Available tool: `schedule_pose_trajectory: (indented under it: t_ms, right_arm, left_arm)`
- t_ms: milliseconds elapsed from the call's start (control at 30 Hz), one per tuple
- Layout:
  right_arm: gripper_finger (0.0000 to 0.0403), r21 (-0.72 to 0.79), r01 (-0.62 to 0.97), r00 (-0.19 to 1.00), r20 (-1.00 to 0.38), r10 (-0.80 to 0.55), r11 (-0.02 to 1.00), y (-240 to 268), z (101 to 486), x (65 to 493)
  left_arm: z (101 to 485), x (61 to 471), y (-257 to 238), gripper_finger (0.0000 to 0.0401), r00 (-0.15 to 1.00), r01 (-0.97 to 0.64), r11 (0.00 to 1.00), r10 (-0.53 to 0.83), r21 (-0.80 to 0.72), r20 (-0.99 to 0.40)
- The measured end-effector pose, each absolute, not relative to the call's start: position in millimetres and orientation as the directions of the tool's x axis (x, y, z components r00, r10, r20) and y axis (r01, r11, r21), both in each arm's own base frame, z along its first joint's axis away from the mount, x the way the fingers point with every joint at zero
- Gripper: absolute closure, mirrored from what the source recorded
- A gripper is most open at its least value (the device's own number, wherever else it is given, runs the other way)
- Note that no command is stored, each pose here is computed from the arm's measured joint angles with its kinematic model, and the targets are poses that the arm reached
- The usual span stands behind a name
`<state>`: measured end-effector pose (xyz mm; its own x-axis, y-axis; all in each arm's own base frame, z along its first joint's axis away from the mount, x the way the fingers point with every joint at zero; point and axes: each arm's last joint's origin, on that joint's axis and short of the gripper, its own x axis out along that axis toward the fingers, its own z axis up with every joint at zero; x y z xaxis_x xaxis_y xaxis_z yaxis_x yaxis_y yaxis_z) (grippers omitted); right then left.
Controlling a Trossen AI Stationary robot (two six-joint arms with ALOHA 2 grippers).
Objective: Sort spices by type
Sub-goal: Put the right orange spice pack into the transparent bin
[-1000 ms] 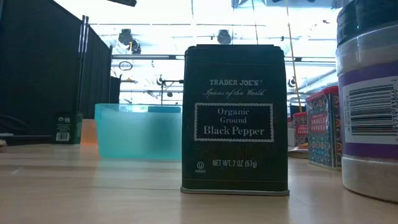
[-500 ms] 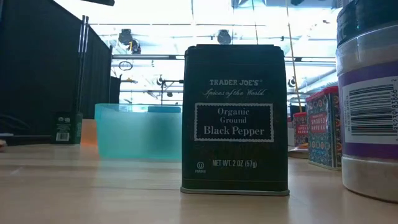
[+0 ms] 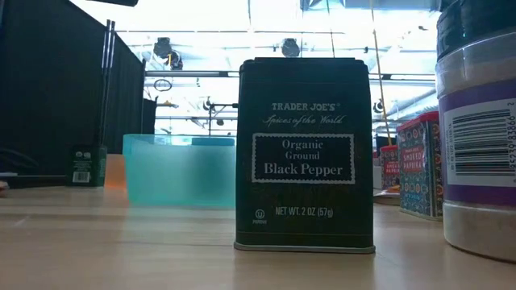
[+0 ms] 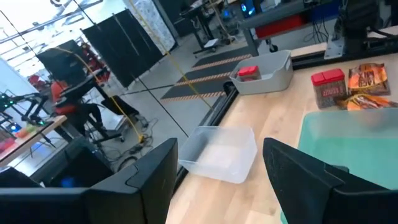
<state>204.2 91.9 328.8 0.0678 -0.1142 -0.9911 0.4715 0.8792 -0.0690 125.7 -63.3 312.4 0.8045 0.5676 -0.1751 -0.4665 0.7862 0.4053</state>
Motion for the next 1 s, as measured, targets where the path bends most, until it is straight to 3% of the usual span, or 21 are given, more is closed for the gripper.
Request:
schedule_pose_trajectory:
  t_ms: [133,267,533,700,867,1000]
  right_arm:
    - [0.0403,-0.020,0.453,-0.011,-1.000,-0.017,0.891,92,303,197]
    - [0.0403,-0.059,0.570,-0.092,-0.996,-0.007,0.819,85,266,182]
    - [0.0403,0.030,0.819,0.014,-0.999,0.033,0.573,73,193,165]
    - [0.0403,-0.061,0.901,-0.036,-0.997,-0.067,0.429,67,169,156]
    - [0.0403,-0.124,0.914,-0.051,-0.979,-0.195,0.386,63,163,157]
    - [0.0403,-0.186,0.906,-0.114,-0.972,-0.205,0.379,65,155,158]
  left_arm:
    - [312,126,-64,0.0163,0.804,-0.465,0.785,0.568,0.408,-0.176]
    - [312,126,-63,0.0163,0.804,-0.463,0.784,0.568,0.413,-0.177]
    - [312,126,-63,0.0163,0.803,-0.461,0.782,0.569,0.419,-0.178]
    - [312,126,-63,0.0163,0.803,-0.461,0.782,0.569,0.419,-0.177]
    - [312,126,-63,0.0163,0.803,-0.462,0.782,0.569,0.419,-0.177]
    - [312,126,-63,0.0163,0.803,-0.464,0.783,0.569,0.415,-0.177]
